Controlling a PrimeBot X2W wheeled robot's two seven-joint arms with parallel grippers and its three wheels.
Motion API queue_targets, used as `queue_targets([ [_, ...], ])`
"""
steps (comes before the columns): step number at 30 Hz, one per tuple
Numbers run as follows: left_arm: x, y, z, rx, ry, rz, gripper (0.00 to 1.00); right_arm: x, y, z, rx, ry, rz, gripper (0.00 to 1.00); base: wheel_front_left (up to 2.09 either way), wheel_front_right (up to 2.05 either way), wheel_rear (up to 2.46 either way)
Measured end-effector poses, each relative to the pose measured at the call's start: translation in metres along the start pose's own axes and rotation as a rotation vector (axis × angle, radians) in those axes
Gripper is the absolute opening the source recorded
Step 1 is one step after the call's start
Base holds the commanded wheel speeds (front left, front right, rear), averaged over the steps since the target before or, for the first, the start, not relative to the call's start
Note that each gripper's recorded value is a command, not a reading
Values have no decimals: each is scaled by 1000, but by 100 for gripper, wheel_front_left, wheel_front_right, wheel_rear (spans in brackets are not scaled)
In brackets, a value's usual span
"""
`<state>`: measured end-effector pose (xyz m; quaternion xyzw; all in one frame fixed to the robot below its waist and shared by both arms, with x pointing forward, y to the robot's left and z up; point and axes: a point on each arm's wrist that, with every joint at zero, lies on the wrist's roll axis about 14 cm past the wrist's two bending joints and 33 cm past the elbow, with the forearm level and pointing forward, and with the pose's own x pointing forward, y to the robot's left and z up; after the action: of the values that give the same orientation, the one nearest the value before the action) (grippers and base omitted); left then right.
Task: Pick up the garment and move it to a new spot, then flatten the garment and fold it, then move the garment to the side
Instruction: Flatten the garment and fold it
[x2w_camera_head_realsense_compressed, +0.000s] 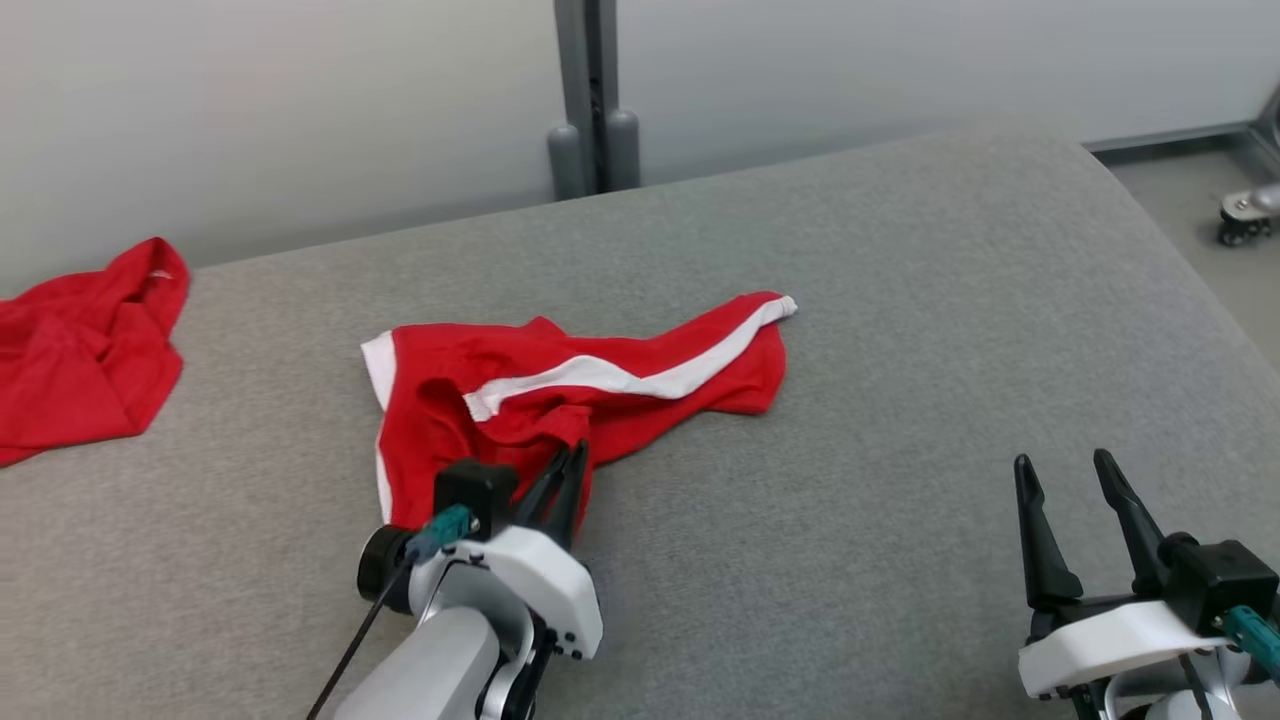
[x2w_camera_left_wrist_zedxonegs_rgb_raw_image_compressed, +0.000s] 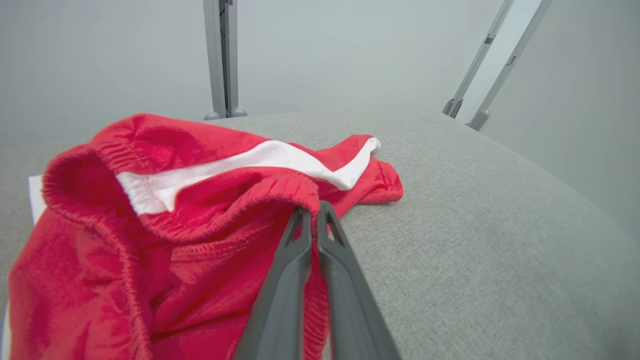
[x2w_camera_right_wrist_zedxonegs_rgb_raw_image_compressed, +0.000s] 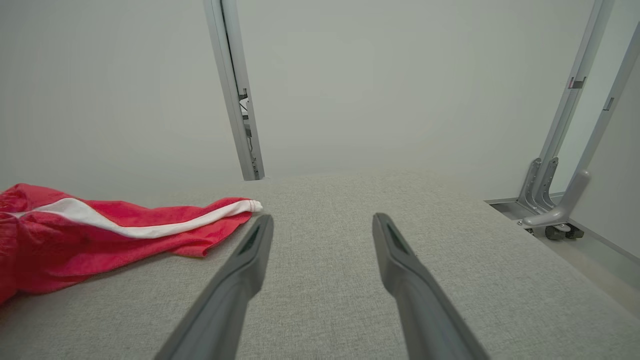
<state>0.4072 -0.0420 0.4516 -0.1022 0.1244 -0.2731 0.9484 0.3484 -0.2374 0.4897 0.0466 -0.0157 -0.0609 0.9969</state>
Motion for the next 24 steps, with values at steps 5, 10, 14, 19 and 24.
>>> queue_targets([
  [5,-27,12,15,23,-75,14,0,2,11,3,8,-11,34,100,0,0,0],
  [10,-68,31,19,48,-108,74,0,5,26,5,22,-23,77,100,0,0,0],
  [14,-101,52,19,51,-99,157,0,7,34,6,27,-27,100,100,0,0,0],
  [19,-138,84,13,65,-62,272,0,7,41,2,28,-15,122,100,0,0,0],
  [24,-159,99,-1,39,-14,336,0,9,47,0,28,-8,138,100,0,0,0],
])
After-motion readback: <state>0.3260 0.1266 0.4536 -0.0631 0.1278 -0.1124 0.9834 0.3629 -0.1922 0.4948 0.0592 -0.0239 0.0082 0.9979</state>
